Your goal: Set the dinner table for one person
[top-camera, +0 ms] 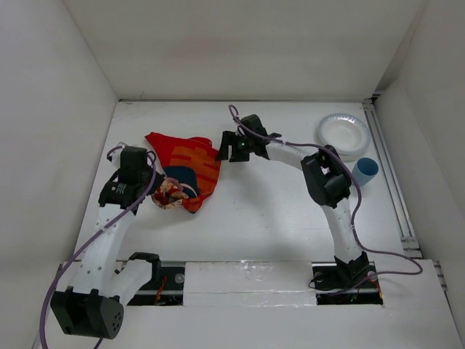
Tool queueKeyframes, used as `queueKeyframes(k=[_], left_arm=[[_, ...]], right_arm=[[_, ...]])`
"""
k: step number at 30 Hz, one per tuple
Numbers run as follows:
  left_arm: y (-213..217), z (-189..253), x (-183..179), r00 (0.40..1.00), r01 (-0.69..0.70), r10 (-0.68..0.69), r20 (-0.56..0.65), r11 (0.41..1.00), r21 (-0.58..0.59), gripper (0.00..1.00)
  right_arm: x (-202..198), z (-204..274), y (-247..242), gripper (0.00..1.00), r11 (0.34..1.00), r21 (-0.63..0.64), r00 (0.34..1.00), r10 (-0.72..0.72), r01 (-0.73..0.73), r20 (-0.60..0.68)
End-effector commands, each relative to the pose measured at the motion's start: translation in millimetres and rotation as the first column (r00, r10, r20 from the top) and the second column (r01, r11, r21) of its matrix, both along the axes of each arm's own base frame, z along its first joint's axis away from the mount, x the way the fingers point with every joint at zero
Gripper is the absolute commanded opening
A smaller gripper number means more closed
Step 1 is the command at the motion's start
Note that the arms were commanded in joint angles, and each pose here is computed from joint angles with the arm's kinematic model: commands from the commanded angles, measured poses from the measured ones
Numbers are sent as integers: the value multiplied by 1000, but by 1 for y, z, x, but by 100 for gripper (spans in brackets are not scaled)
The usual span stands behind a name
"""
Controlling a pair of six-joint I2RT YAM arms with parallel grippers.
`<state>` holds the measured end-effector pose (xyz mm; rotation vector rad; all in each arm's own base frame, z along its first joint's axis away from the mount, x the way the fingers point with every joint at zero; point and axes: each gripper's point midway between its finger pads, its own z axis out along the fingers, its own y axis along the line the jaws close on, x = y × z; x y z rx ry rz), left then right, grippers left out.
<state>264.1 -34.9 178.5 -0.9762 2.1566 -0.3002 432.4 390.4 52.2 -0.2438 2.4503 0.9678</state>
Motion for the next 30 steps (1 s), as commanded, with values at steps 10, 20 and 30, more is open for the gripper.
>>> queueKeyframes(k=[10,20,30], left_arm=[[-4,12,6,998,26,-25,58,1000,-16,0],[-8,14,7,997,40,-38,66,999,-29,0],[-24,107,77,960,142,-140,244,990,9,0]], right_arm=[[-2,7,37,65,977,205,996,71,-58,-55],[-3,4,45,0,963,265,993,69,-42,-91],[37,113,-3,0,996,76,987,42,-54,157]])
